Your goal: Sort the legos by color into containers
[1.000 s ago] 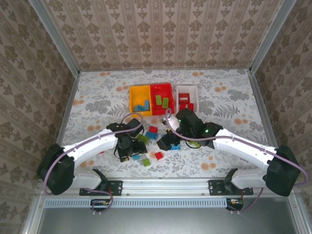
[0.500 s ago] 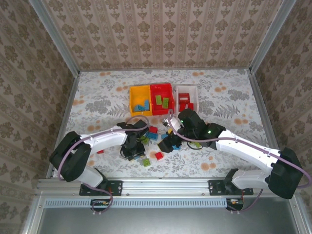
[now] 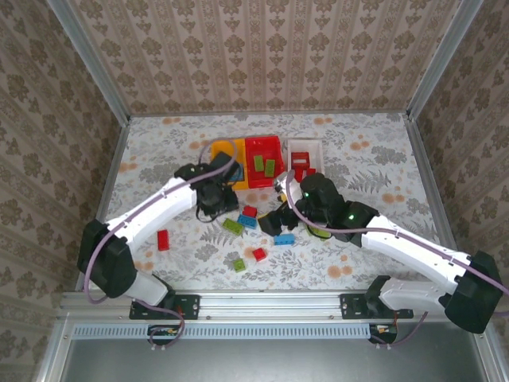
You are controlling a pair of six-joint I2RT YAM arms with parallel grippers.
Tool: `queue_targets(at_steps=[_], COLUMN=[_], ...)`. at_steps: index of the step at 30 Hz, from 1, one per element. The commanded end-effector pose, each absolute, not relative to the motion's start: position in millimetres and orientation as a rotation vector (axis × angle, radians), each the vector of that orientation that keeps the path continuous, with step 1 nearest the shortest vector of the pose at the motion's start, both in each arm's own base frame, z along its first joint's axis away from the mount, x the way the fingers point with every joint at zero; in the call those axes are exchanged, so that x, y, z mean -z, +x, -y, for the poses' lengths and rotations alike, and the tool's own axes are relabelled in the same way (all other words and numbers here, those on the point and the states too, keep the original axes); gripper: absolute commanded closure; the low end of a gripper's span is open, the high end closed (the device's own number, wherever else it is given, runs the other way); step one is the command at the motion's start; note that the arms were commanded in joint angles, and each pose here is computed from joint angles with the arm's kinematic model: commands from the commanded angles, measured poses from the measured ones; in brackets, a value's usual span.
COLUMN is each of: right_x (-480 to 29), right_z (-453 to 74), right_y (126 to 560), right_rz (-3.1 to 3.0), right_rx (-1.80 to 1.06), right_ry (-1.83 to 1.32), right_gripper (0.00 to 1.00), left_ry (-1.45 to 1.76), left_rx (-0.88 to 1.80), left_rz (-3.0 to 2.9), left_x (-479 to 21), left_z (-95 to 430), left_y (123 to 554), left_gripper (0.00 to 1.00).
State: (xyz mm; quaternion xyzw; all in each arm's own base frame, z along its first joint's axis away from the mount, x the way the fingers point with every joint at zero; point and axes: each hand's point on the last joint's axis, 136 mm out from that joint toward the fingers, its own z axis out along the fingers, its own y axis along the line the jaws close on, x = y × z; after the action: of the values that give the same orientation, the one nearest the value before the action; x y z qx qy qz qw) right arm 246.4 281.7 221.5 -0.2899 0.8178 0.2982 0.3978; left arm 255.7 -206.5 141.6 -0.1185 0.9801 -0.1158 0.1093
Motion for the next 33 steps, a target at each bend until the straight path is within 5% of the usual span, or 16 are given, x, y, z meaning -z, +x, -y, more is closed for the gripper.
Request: queue_targets(at_steps=[1, 14, 24, 27, 33], right_x=[-252.0, -262.3, -246.3, -241.7, -230.4], right_z=[-271.9, -271.9, -256.7, -251.7, -230.7], right_y=[287.3, 322.5, 321.4, 321.8, 318.5], right_rz=[-2.008, -2.036, -2.078, -2.091, -2.129], right_rx=[-0.709, -0.713, -0.674, -0.658, -0.573], right_ry=[-0.531, -0.426, -0.39, -0.38, -0.36], right_gripper=[0.01, 0.01, 0.01, 0.01, 0.01], left_ry=[-0.254, -0.217, -0.208, -0.203, -0.202], left_rx=[0.275, 0.191, 0.181, 0.189, 0.222], left_rz=[-2.869, -2.844, -2.908, -2.904, -2.857], left_x=[-143.7, -122.5, -89.0, -92.3, -117.2], left_z=[201.4, 210.5, 215.0, 215.2, 215.6], left_y=[290.8, 421.2, 433.0, 432.2, 429.2], left_gripper=[0.74, 0.73, 0.58, 0.48, 0.43])
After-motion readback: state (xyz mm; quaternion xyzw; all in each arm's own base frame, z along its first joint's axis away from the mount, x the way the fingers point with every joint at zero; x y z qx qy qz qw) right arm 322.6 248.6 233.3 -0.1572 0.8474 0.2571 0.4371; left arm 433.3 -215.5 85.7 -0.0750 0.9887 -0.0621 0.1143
